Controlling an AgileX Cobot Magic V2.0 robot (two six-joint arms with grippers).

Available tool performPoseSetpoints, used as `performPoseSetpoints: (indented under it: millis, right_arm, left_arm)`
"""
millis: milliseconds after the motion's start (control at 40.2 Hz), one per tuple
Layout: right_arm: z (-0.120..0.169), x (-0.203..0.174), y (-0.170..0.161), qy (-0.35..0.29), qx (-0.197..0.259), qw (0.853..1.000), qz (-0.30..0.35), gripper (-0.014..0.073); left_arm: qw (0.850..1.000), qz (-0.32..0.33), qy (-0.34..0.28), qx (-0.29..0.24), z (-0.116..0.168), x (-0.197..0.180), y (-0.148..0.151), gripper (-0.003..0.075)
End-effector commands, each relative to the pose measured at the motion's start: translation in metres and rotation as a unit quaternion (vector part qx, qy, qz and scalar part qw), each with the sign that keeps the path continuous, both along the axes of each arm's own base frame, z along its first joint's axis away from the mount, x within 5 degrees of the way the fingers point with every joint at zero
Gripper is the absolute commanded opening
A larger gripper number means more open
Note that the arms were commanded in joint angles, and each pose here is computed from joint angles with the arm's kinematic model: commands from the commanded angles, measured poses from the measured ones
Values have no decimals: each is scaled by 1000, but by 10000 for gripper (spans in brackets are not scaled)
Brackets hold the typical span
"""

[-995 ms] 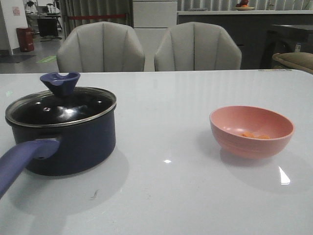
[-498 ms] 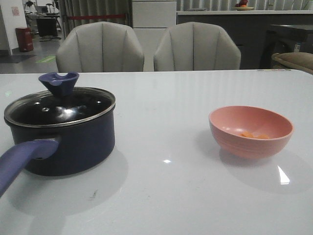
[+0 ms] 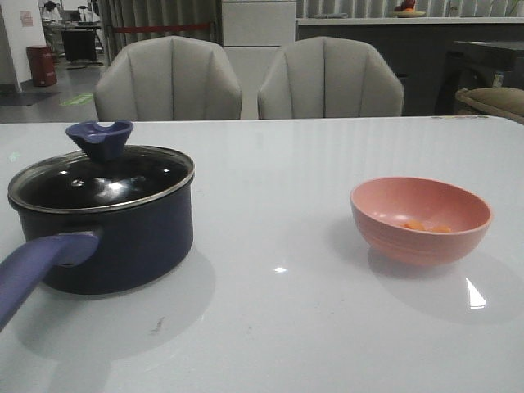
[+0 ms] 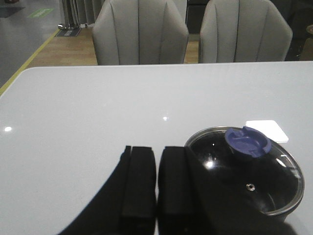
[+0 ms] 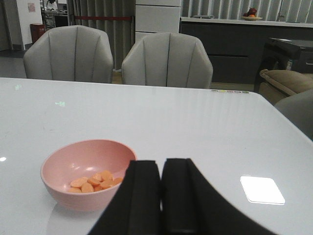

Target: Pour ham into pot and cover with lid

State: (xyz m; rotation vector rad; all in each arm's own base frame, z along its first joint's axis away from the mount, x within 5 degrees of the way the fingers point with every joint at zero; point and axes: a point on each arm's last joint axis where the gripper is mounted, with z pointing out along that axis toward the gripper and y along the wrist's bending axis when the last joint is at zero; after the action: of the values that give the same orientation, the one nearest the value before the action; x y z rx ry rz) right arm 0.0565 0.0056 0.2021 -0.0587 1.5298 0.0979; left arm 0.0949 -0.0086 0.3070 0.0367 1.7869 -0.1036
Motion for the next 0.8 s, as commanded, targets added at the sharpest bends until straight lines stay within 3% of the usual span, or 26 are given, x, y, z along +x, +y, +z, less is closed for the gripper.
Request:
performPoseSetpoints:
  millis: [0,75,174,323,398,622,771]
  right_arm:
    - [10,-3,0,-56,-2,998,0,149]
    - [10,-3,0,-56,-2,998,0,149]
    - [10,-3,0,-56,-2,998,0,149]
    - [10,-3,0,-56,-2,998,0,149]
    - [10,-3,0,-56,-2,998,0,149]
    - [10,-3,0,-56,-2,998,0,149]
    - [10,-3,0,-56,-2,998,0,149]
  left_arm:
    - [999,0,-36,-9,15,6,-1,115]
    - [999,0,-31,-9,14,8,-1,139]
    - [1000,-1,-23,-8,13,8,-1,244]
    - [1000,-1,-20,-12,12,8,-1,535]
    - [1000,-1,-21,-12,12,8,-1,622]
    - [999,0,-31,-13,14,9,-1,636]
    - [999,-4,-19,-43,13,8,-3,636]
